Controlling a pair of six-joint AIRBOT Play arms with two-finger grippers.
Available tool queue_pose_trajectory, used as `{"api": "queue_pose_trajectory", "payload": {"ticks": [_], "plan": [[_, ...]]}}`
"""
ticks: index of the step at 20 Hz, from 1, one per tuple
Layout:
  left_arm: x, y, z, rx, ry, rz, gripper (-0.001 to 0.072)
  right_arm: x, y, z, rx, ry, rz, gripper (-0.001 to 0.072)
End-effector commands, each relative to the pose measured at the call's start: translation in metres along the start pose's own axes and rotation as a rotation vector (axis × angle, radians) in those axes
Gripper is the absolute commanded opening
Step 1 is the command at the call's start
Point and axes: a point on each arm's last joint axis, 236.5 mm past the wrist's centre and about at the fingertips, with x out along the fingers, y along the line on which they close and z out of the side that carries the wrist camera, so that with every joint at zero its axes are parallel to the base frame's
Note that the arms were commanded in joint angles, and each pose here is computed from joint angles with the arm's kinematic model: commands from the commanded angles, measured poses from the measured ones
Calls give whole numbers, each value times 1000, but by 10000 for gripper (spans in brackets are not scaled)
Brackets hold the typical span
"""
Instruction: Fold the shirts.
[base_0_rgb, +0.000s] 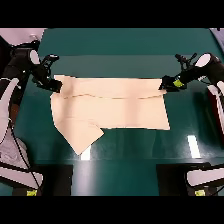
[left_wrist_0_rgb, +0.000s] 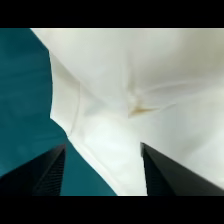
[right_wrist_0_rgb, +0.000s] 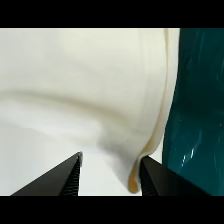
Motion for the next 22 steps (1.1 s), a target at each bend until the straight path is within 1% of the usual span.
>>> {"api": "queue_pose_trajectory", "payload": {"ticks": [1,2,4,5,8,11,13,17,22], "plan": [[-19,14,-25,-106,44,4,483,-22,5,-9,-40,56,10,420],[-29,12,-33,-143,24,-31,484,-32,7,-10,-54,65,11,419],[-42,-10,-56,-205,-37,-151,484,-46,10,-8,-71,43,11,419],[-43,-21,-73,-231,-57,-187,484,-51,11,-6,-77,20,10,419],[-32,-51,-133,-354,-74,-231,484,-65,17,3,-92,-48,8,419],[-17,-95,-179,-459,-56,-362,484,-71,19,5,-97,-67,9,419],[-2,-115,-204,-495,4,-421,484,-70,19,4,-96,-64,9,419],[14,-135,-212,-564,27,-497,484,-70,19,1,-96,-52,10,419],[32,-139,-229,-611,72,-490,484,-70,19,0,-96,-46,10,419]]}}
